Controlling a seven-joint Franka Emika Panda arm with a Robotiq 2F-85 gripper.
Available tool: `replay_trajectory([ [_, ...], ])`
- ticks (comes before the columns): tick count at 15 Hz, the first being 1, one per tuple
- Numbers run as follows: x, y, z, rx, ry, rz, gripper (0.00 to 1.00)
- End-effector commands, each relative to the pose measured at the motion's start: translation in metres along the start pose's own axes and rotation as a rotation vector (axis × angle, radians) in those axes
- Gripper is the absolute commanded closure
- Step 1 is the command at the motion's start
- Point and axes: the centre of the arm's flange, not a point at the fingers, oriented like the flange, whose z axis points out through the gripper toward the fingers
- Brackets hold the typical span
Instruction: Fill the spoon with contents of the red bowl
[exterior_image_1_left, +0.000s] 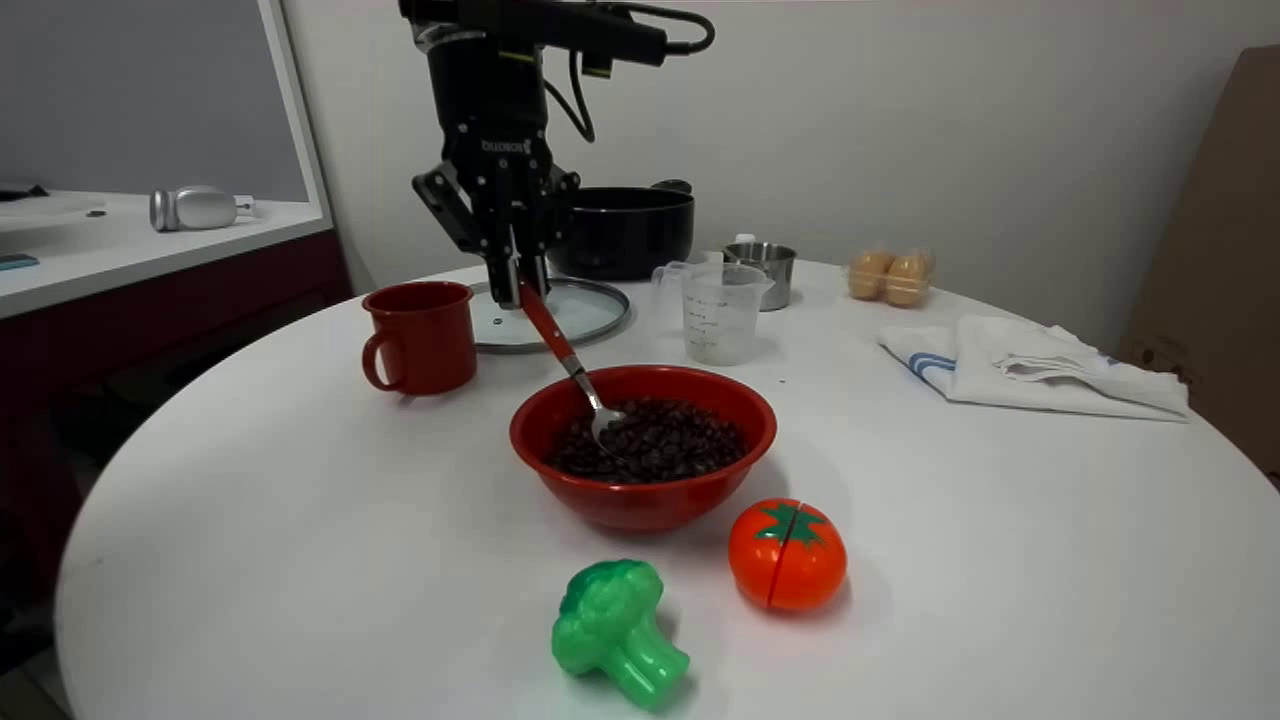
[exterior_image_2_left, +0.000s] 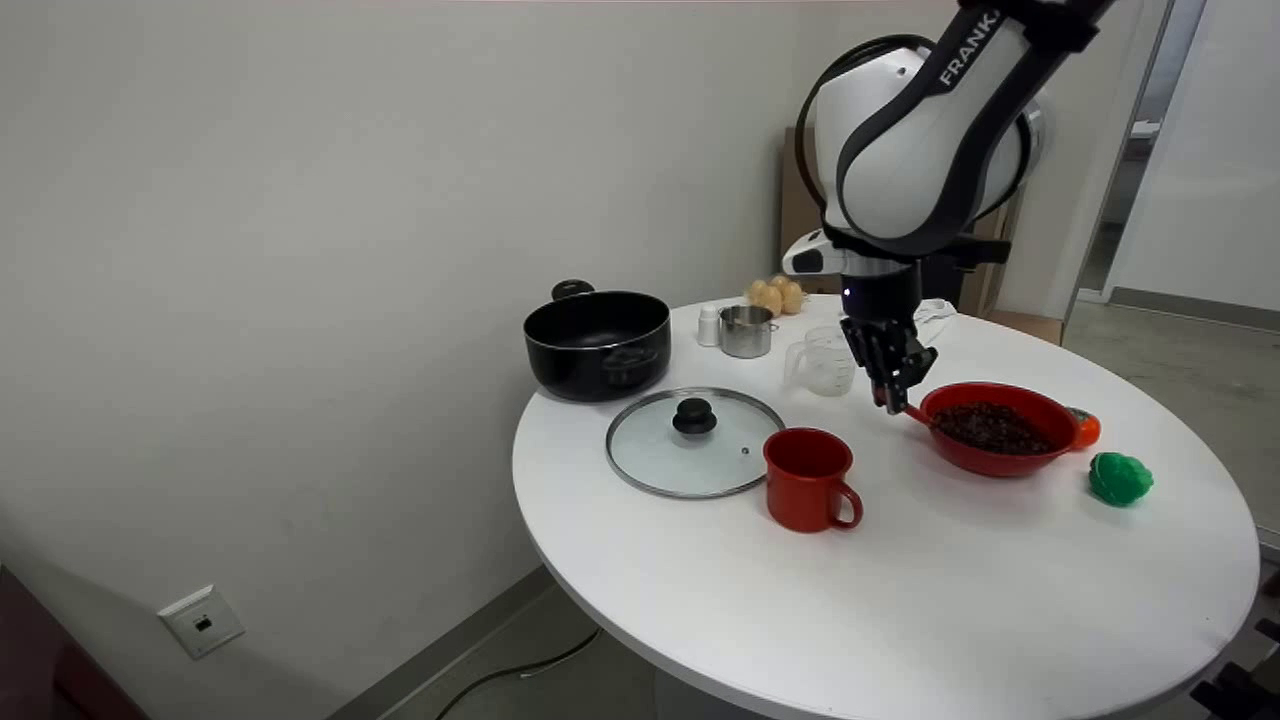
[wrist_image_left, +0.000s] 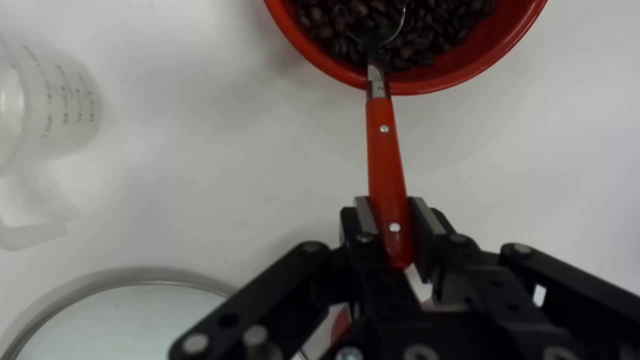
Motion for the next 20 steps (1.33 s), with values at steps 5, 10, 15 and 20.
replay_trajectory([
  [5, -0.028, 0.017, -0.002, 0.023, 0.102, 0.098, 0.48],
  [10, -0.044, -0.004, 0.007, 0.070, 0.116, 0.123, 0.12],
  [15, -0.043, -0.030, -0.029, 0.006, 0.112, 0.194, 0.00],
  [20, -0.045, -0.048, -0.105, -0.136, 0.104, 0.443, 0.00],
])
